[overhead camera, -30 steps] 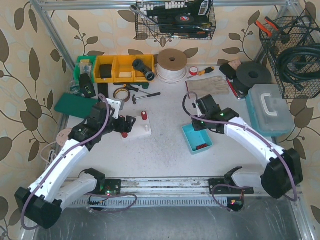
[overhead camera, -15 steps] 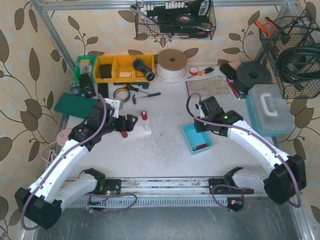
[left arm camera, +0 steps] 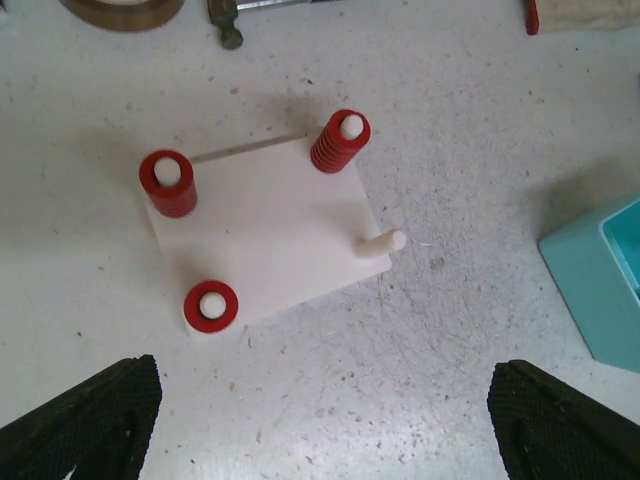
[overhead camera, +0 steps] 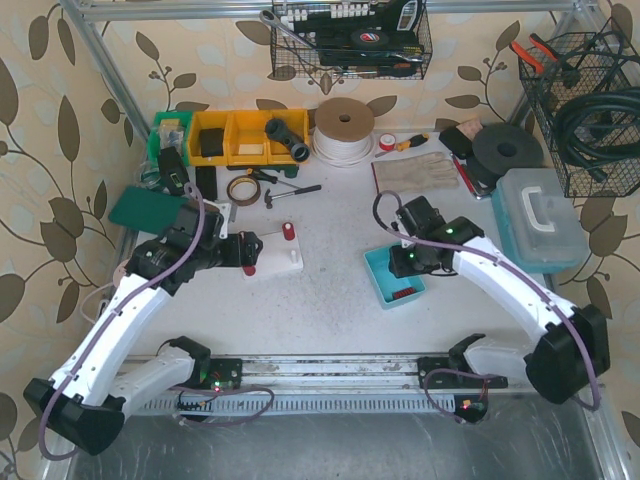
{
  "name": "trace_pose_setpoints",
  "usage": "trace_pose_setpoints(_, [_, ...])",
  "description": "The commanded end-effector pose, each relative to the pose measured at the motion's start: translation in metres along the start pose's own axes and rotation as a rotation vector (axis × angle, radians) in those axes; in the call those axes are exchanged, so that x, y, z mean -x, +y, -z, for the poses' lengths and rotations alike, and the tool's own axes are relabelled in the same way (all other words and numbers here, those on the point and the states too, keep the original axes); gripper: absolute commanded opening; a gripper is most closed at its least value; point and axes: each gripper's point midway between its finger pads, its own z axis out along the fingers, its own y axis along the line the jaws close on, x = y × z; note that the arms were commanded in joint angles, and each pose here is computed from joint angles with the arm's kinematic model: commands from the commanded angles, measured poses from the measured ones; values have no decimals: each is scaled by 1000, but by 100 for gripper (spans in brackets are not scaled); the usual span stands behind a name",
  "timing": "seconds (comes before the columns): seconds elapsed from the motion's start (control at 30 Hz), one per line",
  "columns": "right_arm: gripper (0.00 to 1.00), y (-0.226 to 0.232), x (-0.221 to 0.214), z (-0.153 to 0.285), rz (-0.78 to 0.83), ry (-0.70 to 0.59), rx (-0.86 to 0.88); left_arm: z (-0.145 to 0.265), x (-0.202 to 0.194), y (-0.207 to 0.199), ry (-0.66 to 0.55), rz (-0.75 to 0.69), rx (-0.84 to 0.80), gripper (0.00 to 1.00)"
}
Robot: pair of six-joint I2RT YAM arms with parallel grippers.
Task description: Install the large spring
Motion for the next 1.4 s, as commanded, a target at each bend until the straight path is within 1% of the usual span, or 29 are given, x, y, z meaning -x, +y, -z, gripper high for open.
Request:
trace_pose_setpoints(0.0, [43,-2,-2,-20,44,66,-32,11,26,-2,-27,-98,42,91])
trace_pose_setpoints(0.13, [43,-10,-3,-36,42,97,-88,1,30,-4,34,-117,60,92])
trace_pose_setpoints(0.2, [43,-16,0,-40,28,88,-124,-2,34,-8,44,-115,52,93])
trace_pose_setpoints(0.3, [42,-20,10,-31,4,55,-159,-7,42,-12,50,-114,49,97])
trace_pose_setpoints(0.37, [42,-17,12,-26,-4,49,-148,-14,44,-9,65,-102,72,98])
trace_pose_setpoints(0.47, [41,-18,-3,-29,1,111,-143,-27,43,-9,95,-81,76,98])
trace_pose_setpoints(0.57, [40,-14,-17,-28,51,182,-103,-34,46,-16,119,-68,50,98])
trace_pose_setpoints(0.67, [40,-13,-18,-17,80,209,-106,-39,49,-21,125,-61,31,98])
trace_pose_setpoints(0.77, [41,-14,-16,-9,-3,253,-139,-43,51,-24,118,-61,14,98])
trace_pose_setpoints(0.87, [41,-12,-25,-14,-100,318,-152,-43,51,-30,119,-111,-22,98])
trace_pose_setpoints(0.93, [42,-17,-29,-20,-100,329,-176,-38,52,-31,110,-141,-30,98])
trace_pose_setpoints(0.97, [43,-20,-26,-23,-68,310,-185,-36,53,-31,93,-151,-34,98])
trace_pose_setpoints(1.03, [44,-25,-10,-25,64,241,-198,-32,52,-32,66,-162,-46,99])
trace_pose_setpoints(1.1, [45,-16,15,-26,259,152,-152,-28,49,-30,64,-180,-46,98])
trace_pose_setpoints(1.17, [46,-1,28,-27,455,105,-76,-22,47,-30,60,-205,-44,98])
trace_pose_setpoints(1.23, [47,10,25,-29,634,131,6,-17,47,-30,46,-219,-43,98])
trace_pose_setpoints(1.3, [48,7,19,-32,742,206,29,-10,47,-30,40,-230,-45,98])
trace_pose_setpoints(1.37, [50,5,7,-31,855,291,101,-5,47,-30,40,-234,-46,98])
